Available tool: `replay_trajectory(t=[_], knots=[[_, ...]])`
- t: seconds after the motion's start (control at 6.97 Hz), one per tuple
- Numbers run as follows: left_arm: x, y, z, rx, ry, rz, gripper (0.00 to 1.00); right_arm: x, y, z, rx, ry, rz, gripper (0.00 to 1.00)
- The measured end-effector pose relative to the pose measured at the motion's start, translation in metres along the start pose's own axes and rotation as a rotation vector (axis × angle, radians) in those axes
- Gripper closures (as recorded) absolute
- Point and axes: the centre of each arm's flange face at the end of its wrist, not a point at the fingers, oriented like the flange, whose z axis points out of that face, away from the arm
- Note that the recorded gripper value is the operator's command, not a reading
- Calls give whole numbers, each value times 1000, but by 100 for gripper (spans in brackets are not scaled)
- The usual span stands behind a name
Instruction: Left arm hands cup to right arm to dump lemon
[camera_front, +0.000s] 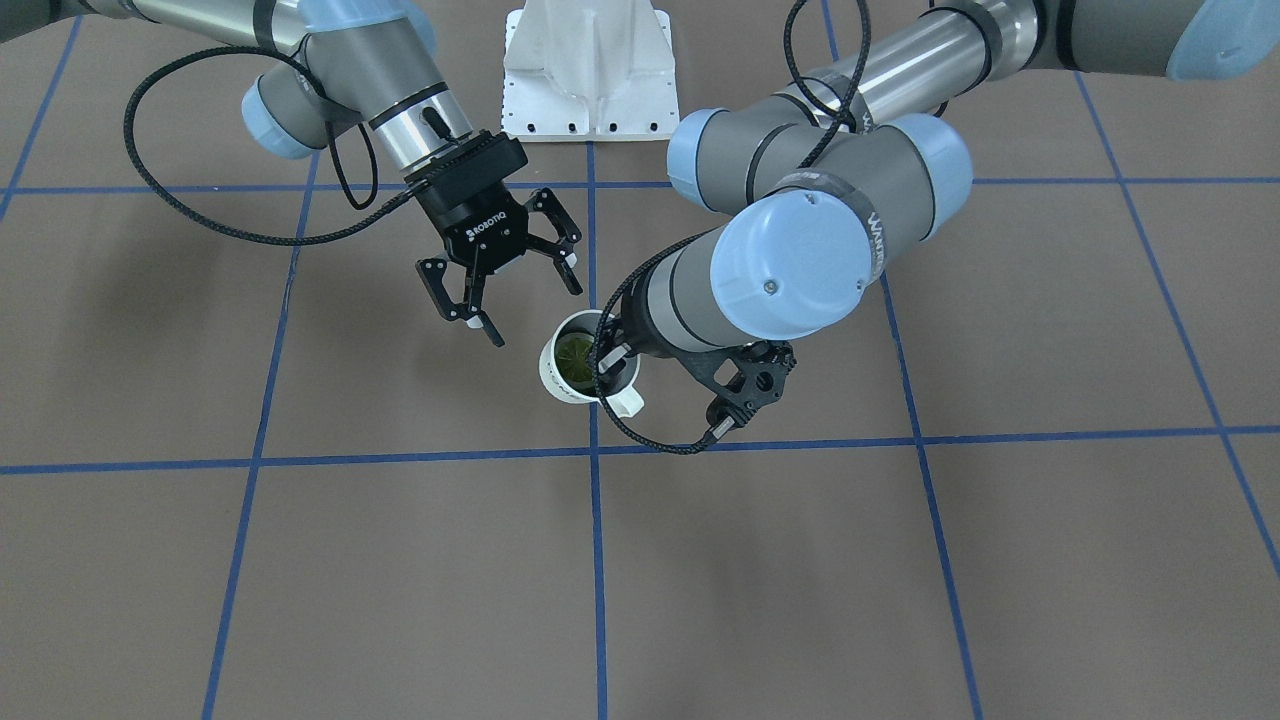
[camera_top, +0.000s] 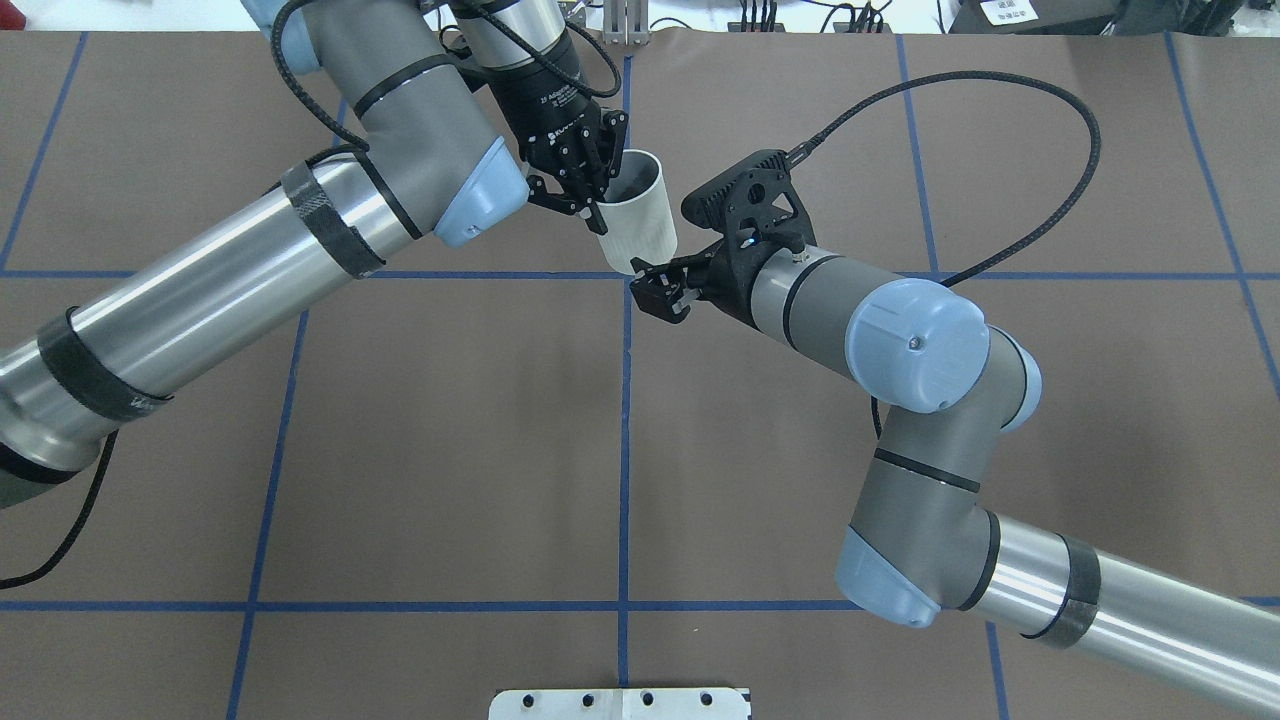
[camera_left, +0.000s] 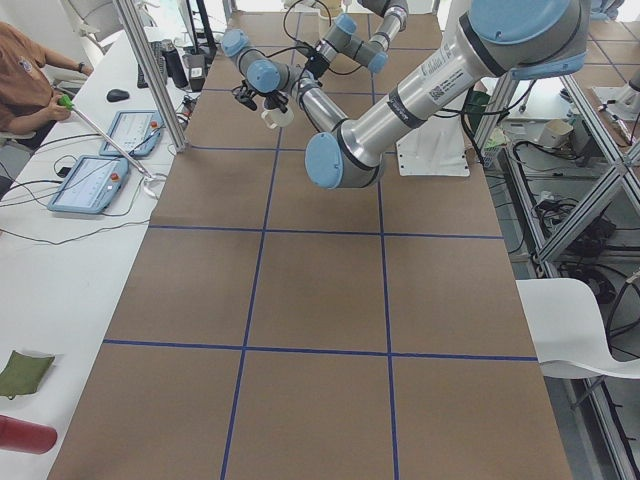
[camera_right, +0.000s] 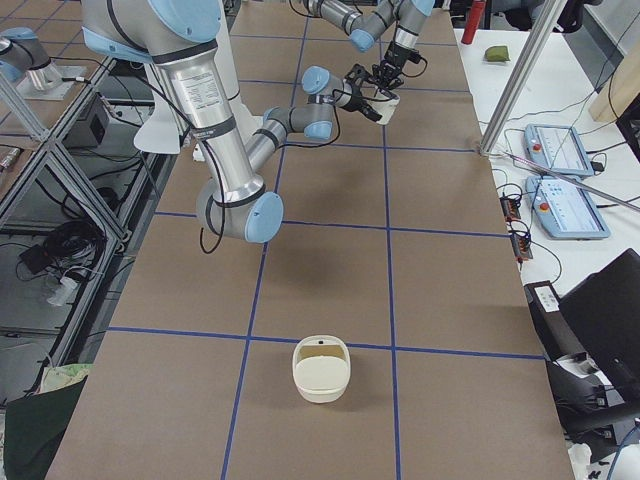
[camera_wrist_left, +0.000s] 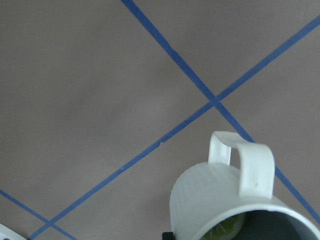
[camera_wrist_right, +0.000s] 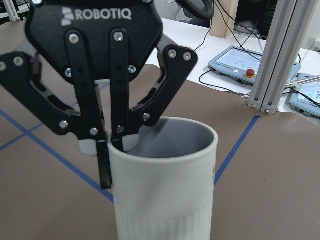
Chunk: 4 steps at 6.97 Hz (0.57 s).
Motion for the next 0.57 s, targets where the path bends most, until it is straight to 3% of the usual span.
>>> replay_trajectory(t=[0.57], knots=[[-4,29,11,-43,-12,35,100,-4,2,0,3,1,-1,2]])
